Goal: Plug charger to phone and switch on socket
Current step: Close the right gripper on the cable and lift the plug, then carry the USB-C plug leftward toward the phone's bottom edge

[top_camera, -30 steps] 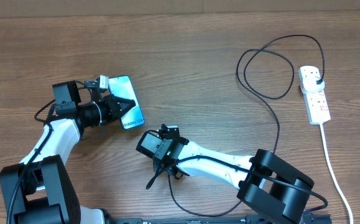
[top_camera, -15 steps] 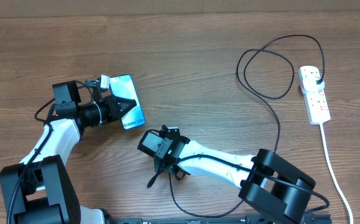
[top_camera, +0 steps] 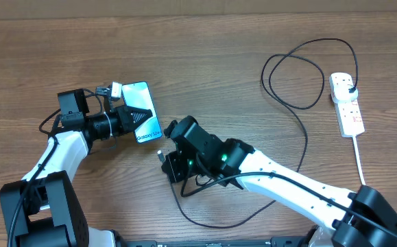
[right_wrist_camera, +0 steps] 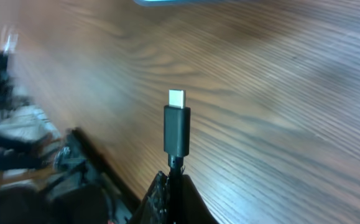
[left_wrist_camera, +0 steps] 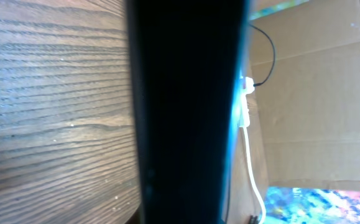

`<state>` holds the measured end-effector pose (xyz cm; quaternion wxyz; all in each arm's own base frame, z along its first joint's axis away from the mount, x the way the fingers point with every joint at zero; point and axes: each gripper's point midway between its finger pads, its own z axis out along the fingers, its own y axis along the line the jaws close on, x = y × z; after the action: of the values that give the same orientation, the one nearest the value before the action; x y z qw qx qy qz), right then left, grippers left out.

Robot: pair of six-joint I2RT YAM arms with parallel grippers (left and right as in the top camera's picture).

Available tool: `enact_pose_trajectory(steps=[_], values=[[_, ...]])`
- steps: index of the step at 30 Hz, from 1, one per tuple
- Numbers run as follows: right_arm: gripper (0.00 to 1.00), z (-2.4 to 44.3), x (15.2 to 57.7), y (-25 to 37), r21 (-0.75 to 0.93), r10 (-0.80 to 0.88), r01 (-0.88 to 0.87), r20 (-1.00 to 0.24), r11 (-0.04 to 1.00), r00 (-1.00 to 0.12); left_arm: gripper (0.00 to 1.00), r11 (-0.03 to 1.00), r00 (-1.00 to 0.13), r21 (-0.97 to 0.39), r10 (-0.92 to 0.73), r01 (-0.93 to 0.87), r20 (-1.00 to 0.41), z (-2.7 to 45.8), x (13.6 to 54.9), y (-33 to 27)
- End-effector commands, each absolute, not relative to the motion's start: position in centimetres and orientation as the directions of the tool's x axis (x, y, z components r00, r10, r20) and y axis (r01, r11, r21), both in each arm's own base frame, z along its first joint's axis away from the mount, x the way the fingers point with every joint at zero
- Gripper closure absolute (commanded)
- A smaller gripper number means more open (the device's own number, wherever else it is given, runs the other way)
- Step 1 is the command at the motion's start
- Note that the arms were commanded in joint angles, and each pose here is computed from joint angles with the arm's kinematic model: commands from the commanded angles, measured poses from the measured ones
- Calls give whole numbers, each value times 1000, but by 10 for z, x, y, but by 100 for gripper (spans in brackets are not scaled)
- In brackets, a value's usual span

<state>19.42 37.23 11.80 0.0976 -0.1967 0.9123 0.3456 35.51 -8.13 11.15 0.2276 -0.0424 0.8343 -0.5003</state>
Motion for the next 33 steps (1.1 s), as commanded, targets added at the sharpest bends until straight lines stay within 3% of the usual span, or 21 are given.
enact_pose_trajectory(steps=[1,8,14,19,33], values=[[96,97,173,374,658,-369,-469,-298,589,-880,96,400,-902,-904,-318,153,-293,133,352,-87],[96,117,154,390,801,-394,-516,-387,305,-833,96,270,-916,-938,-275,217,-291,155,341,-98],[96,121,163,385,818,-378,-495,-377,293,-846,96,198,-927,-952,-250,235,-281,166,334,-102],[96,135,163,379,845,-404,-499,-394,193,-825,96,151,-938,-964,-237,220,-252,171,327,-105],[96,141,173,371,809,-362,-544,-449,224,-817,96,206,-951,-974,-272,89,-144,153,326,-103]])
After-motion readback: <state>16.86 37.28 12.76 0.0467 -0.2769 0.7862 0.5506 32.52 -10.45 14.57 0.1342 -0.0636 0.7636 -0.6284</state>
